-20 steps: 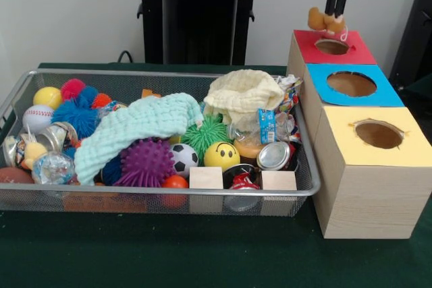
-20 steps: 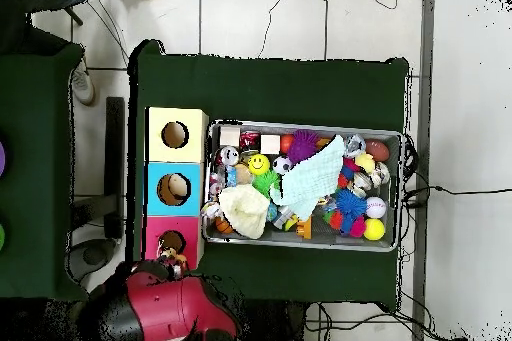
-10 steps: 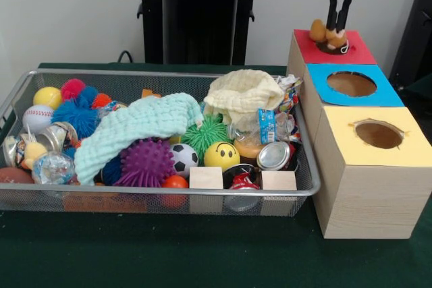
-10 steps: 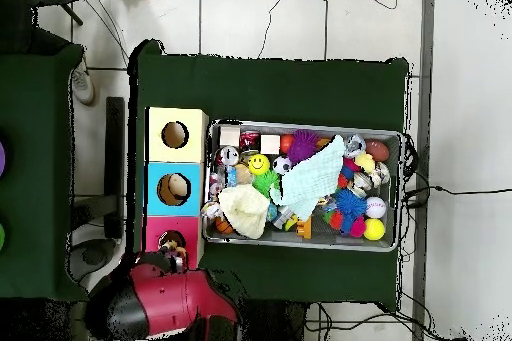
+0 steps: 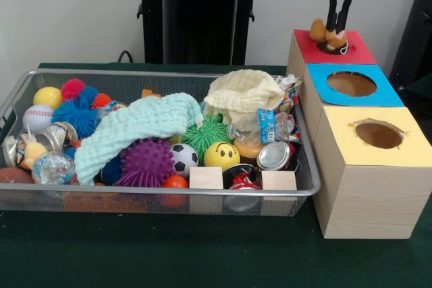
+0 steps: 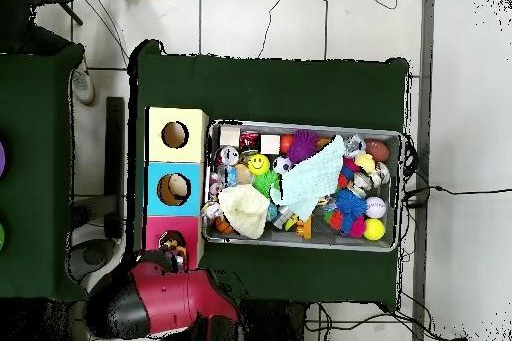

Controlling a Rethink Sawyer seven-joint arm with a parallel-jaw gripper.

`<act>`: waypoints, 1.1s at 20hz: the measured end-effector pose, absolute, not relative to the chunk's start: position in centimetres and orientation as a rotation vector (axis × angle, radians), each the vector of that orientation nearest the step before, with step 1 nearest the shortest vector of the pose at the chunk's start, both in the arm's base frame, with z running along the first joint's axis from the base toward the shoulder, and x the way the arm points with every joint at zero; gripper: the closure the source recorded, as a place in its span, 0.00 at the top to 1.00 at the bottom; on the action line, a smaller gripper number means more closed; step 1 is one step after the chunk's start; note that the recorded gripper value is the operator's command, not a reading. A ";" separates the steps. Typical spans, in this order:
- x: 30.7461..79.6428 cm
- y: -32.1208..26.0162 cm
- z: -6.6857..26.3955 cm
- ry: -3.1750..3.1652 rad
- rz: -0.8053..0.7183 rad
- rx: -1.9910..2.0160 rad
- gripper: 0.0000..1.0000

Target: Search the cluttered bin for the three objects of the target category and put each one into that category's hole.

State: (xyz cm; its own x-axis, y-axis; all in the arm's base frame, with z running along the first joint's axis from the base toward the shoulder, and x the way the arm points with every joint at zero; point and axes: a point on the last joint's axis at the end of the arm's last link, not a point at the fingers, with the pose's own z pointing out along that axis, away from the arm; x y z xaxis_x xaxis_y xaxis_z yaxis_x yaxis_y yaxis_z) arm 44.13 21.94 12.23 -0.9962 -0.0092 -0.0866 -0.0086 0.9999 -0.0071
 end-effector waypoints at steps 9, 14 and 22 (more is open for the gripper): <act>44.2 22.1 12.1 3.052 -0.020 -0.014 1.00; 44.0 22.2 11.8 3.059 -0.025 -0.017 1.00; 43.8 21.9 11.6 3.061 -0.044 -0.016 1.00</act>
